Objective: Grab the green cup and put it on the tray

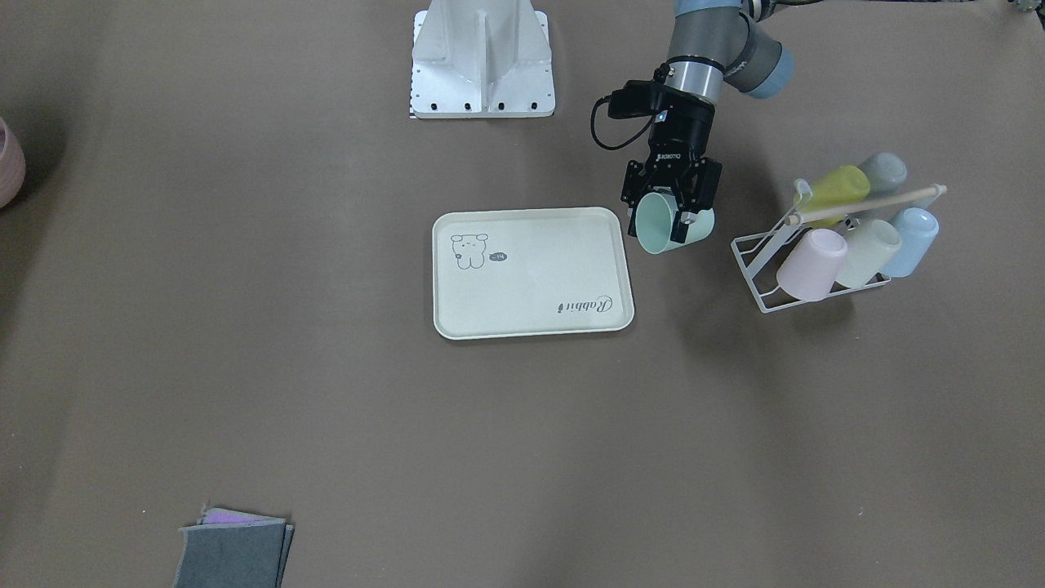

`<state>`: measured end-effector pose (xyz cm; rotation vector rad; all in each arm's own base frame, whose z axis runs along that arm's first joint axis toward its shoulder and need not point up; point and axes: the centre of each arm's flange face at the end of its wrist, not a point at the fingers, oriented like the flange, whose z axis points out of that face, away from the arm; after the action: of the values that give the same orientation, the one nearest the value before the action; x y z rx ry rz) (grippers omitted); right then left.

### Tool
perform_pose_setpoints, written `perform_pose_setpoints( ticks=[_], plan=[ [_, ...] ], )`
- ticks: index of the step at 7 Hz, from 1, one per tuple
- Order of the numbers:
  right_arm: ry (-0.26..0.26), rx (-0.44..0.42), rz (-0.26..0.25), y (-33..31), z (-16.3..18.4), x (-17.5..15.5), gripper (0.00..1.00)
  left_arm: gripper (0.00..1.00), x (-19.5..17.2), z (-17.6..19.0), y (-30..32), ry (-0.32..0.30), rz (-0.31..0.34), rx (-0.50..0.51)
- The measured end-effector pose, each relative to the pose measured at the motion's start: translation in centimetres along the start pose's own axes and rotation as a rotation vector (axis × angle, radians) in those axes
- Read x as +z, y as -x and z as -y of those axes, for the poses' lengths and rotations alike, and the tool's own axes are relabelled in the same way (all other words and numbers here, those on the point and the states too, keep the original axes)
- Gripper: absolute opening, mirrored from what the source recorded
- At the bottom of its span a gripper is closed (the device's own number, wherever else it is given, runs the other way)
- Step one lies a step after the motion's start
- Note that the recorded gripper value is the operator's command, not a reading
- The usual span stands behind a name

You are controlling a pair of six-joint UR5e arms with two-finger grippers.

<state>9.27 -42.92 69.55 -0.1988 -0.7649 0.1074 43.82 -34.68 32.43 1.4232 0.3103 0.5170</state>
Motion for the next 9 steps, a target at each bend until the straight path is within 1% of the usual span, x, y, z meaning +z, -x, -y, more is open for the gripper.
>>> perform_pose_setpoints(
  ticks=[2, 4, 6, 8, 9],
  plan=[
    [0.003, 0.003, 0.0, -0.2, -0.2, 0.2, 1.0, 0.81, 2.4, 1.1, -2.5, -0.075, -0.009, -0.13],
    [0.004, 0.005, 0.0, -0.2, -0.3, 0.3, 1.0, 0.81, 5.4, 2.6, -5.3, -0.114, -0.015, -0.24],
    [0.004, 0.004, 0.0, -0.2, -0.4, 0.2, 1.0, 0.81, 7.8, 3.2, -7.3, -0.159, -0.021, -0.329],
    [0.004, 0.004, 0.0, -0.2, -0.4, 0.3, 1.0, 0.82, 8.2, 2.8, -8.0, -0.209, -0.041, -0.447],
    [0.005, 0.004, 0.0, -0.2, -0.4, 0.3, 1.0, 0.83, 8.1, 2.7, -8.3, -0.224, -0.056, -0.498]
  ],
)
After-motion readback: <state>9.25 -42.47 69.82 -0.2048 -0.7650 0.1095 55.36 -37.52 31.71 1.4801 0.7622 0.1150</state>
